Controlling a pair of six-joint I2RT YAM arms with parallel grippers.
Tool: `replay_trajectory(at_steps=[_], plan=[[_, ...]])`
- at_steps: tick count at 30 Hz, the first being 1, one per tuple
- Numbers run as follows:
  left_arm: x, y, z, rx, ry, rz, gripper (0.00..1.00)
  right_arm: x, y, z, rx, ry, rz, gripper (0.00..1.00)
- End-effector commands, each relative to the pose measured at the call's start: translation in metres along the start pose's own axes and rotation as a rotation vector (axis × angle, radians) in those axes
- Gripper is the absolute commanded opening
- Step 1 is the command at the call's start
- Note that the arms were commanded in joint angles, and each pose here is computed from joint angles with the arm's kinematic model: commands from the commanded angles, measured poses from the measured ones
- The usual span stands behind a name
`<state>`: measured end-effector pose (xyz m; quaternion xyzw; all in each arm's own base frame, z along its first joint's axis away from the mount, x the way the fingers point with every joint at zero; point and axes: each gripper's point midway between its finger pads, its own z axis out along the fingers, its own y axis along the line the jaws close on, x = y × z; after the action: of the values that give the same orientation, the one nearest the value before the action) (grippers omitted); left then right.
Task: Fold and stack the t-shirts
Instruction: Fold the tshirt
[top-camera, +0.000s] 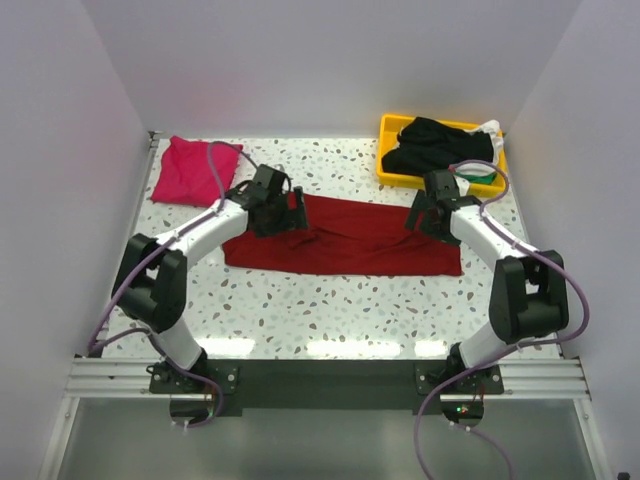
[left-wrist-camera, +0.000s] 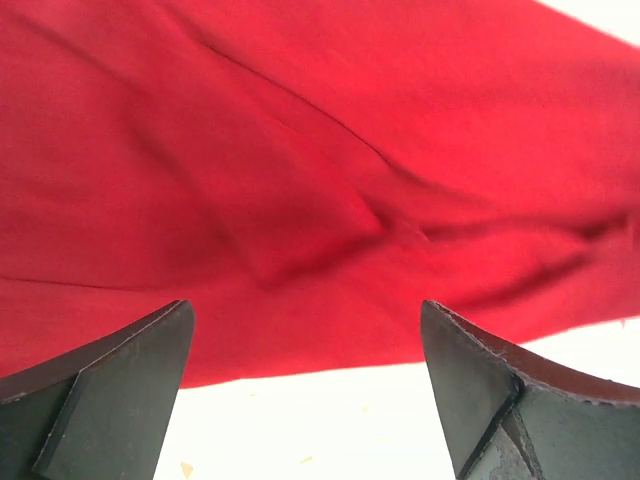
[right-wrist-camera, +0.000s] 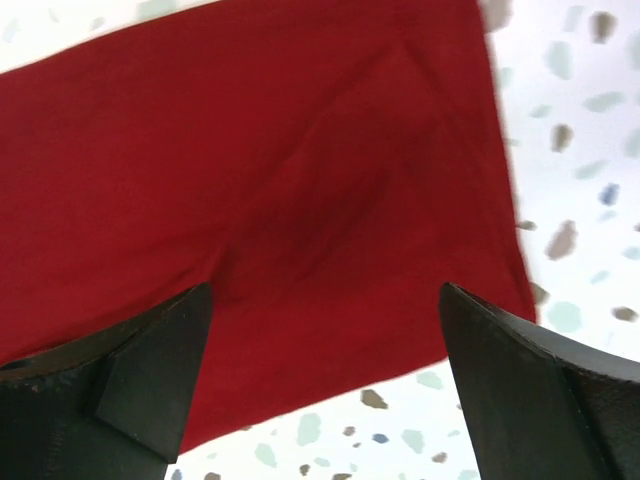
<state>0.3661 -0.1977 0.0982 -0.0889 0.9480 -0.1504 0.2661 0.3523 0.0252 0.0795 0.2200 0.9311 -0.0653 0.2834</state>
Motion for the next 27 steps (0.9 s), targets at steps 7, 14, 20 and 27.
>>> replay_trajectory(at_steps=[7,14,20,27], plan=[[0.023,-0.034,0.033,0.107,0.068,0.012,1.00,0.014,0.032,0.032,-0.127,0.046,-0.018,0.99],[0.033,-0.029,0.054,0.071,0.116,0.012,1.00,0.033,0.014,0.052,-0.043,0.111,-0.011,0.99],[-0.012,-0.051,0.073,0.082,0.016,0.045,1.00,0.044,0.006,0.058,-0.031,0.138,-0.008,0.99],[-0.082,-0.101,0.092,0.200,-0.120,0.096,1.00,0.053,-0.002,0.058,-0.024,0.157,-0.007,0.99]])
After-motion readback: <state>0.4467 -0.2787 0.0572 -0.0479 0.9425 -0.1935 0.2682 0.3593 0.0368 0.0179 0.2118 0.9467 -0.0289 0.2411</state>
